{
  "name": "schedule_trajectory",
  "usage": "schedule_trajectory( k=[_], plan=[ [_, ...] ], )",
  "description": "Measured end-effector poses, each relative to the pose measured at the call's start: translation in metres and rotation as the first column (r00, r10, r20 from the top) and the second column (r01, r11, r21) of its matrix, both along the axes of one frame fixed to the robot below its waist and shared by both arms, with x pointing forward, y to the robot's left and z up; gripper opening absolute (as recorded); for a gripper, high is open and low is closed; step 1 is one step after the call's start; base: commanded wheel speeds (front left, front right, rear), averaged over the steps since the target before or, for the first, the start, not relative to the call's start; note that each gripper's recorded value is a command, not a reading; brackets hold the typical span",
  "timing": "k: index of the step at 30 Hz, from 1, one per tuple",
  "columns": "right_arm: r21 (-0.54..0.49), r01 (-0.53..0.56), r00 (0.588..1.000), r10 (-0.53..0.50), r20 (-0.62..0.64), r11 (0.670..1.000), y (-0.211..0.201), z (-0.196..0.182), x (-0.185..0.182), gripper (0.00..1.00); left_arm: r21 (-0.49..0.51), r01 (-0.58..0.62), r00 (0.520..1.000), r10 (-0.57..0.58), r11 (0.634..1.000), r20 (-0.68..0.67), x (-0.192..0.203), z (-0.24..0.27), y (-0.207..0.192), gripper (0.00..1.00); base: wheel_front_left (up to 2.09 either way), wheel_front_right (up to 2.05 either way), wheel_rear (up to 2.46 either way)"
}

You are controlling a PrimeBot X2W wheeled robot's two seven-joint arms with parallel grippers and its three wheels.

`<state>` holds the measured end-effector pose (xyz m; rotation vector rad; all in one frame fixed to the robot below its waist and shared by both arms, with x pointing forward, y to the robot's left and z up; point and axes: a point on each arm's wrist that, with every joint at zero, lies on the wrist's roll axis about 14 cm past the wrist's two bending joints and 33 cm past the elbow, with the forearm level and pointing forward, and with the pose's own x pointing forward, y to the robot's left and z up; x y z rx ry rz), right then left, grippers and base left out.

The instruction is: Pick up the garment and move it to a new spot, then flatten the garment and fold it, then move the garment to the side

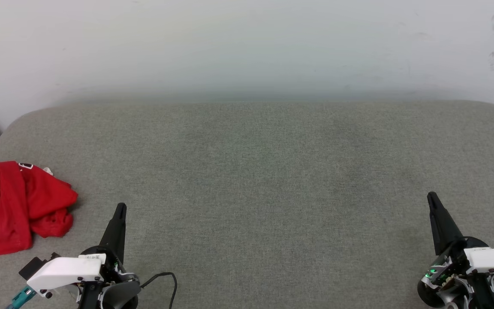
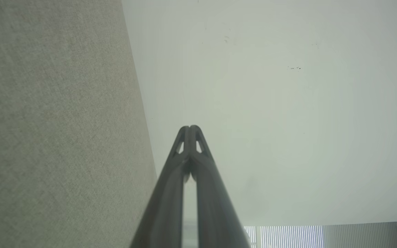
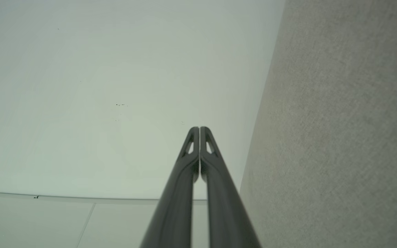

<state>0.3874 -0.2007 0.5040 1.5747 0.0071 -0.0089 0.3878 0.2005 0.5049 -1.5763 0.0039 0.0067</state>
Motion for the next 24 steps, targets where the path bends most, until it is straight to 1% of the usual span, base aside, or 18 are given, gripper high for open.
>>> schedule_trajectory(
  k=[24],
  plan=[
    [0.000,0.000,1.000,0.000,0.000,1.000,0.0000,0.0000,0.0000,0.00,0.000,0.000,1.000,0.000,1.000,0.000,0.0000,0.0000,0.0000,0.00,0.00,0.00,0.00]
  ],
)
